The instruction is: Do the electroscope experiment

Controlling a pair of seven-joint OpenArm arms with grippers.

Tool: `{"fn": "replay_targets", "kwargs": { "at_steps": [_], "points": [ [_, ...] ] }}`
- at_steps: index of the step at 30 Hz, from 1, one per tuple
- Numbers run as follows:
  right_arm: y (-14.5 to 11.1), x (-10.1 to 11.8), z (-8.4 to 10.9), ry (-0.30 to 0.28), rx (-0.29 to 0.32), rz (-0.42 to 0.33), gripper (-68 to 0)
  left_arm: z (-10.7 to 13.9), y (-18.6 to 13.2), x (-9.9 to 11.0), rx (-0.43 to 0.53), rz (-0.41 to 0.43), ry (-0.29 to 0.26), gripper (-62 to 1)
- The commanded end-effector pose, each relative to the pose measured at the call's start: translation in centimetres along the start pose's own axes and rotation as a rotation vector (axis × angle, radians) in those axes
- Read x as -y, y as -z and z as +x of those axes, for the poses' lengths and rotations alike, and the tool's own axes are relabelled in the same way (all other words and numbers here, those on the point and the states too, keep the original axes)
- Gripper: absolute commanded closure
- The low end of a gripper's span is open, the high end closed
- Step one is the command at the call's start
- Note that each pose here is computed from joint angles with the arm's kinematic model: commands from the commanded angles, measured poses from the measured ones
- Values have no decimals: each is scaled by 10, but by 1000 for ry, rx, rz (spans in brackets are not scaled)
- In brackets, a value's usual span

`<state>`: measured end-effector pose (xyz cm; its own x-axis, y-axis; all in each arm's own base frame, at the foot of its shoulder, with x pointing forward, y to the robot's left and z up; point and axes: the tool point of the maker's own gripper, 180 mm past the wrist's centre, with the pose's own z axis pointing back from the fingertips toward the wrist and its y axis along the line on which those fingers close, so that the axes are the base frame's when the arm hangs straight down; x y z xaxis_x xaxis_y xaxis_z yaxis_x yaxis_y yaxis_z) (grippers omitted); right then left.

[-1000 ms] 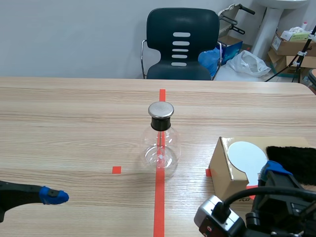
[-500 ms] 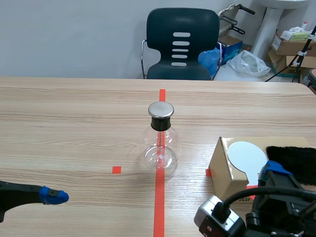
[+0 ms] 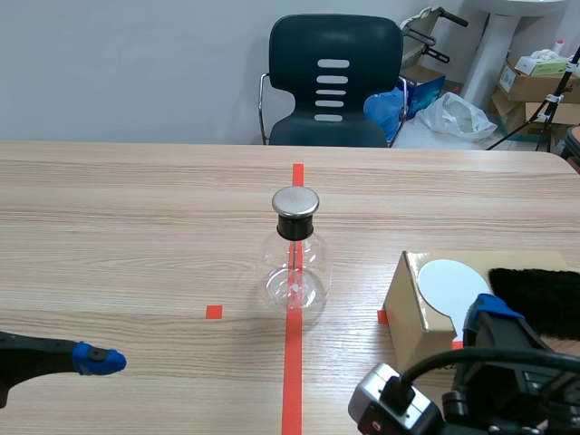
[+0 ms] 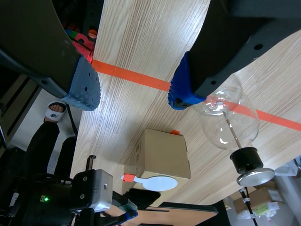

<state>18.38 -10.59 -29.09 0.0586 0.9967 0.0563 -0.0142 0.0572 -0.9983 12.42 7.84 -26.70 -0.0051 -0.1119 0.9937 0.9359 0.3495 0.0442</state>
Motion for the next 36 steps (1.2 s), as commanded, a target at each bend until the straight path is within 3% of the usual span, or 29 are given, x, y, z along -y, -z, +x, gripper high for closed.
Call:
{"fn": "replay_targets", "kwargs": {
  "at_steps": [1, 4, 10, 15, 21, 36],
  "points": [
    [4, 9, 4, 19, 17, -38, -10, 7, 1, -2, 31, 6, -2, -347],
    [3, 9, 11, 18, 59, -38, -10, 7, 1, -2, 31, 6, -2, -347],
    [-1, 10, 41, 15, 225, -39, -11, 7, 1, -2, 31, 6, -2, -347],
    [-7, 5, 58, 12, 319, -26, -11, 7, 1, -2, 31, 5, -2, -347],
    [-14, -12, 60, 9, 322, 20, -11, 7, 1, -2, 31, 5, -2, -347],
    [-35, -41, 58, 37, 250, 107, -11, 7, 1, 0, 31, -4, -13, -347]
  ]
}}
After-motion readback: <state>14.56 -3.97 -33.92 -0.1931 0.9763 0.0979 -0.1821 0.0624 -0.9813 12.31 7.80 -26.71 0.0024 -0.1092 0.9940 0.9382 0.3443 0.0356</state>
